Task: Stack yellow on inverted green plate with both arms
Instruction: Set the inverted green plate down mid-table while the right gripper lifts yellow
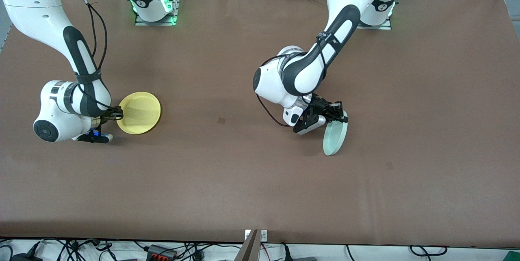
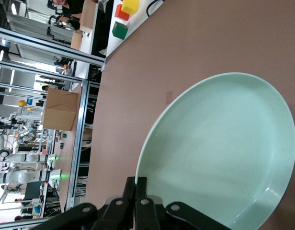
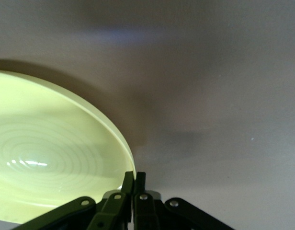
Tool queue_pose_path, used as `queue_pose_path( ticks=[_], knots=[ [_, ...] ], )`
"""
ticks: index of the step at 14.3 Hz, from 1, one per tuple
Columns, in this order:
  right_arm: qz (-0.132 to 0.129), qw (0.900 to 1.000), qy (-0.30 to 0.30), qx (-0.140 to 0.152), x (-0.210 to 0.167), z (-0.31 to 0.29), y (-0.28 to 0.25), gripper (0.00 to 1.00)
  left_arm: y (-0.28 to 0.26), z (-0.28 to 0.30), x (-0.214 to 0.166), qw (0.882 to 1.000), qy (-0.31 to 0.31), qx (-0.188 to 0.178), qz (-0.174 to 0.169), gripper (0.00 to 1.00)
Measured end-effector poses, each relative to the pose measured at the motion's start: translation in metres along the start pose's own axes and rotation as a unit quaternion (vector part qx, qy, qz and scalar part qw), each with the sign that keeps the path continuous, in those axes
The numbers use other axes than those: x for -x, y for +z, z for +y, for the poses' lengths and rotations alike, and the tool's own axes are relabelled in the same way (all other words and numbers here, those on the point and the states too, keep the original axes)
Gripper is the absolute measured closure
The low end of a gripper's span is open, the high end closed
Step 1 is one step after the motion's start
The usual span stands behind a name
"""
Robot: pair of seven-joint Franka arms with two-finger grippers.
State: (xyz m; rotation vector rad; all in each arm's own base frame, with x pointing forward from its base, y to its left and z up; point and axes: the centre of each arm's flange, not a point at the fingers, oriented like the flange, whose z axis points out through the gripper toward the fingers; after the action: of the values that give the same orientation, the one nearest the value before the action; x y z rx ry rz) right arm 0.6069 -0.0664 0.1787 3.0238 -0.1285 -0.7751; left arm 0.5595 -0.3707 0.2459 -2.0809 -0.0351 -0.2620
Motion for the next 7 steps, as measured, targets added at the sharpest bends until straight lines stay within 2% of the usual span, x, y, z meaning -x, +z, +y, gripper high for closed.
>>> queue_pose_path(
  ticks=[4,5,7],
  knots=[
    [0.019,1.0,0.001,-0.003,0.011,0.002,-0.036,0.97,-0.005,0.002,0.003,0.999,-0.032,0.001,0.001,0.97],
    [0.02,1.0,0.006,-0.011,0.016,0.004,-0.046,0.97,-0.006,0.002,0.004,0.999,-0.039,0.002,0.0,0.97],
    [0.018,0.999,0.018,-0.047,0.024,0.006,-0.064,0.97,-0.009,0.002,0.005,0.999,-0.048,0.006,-0.002,0.97]
  ],
)
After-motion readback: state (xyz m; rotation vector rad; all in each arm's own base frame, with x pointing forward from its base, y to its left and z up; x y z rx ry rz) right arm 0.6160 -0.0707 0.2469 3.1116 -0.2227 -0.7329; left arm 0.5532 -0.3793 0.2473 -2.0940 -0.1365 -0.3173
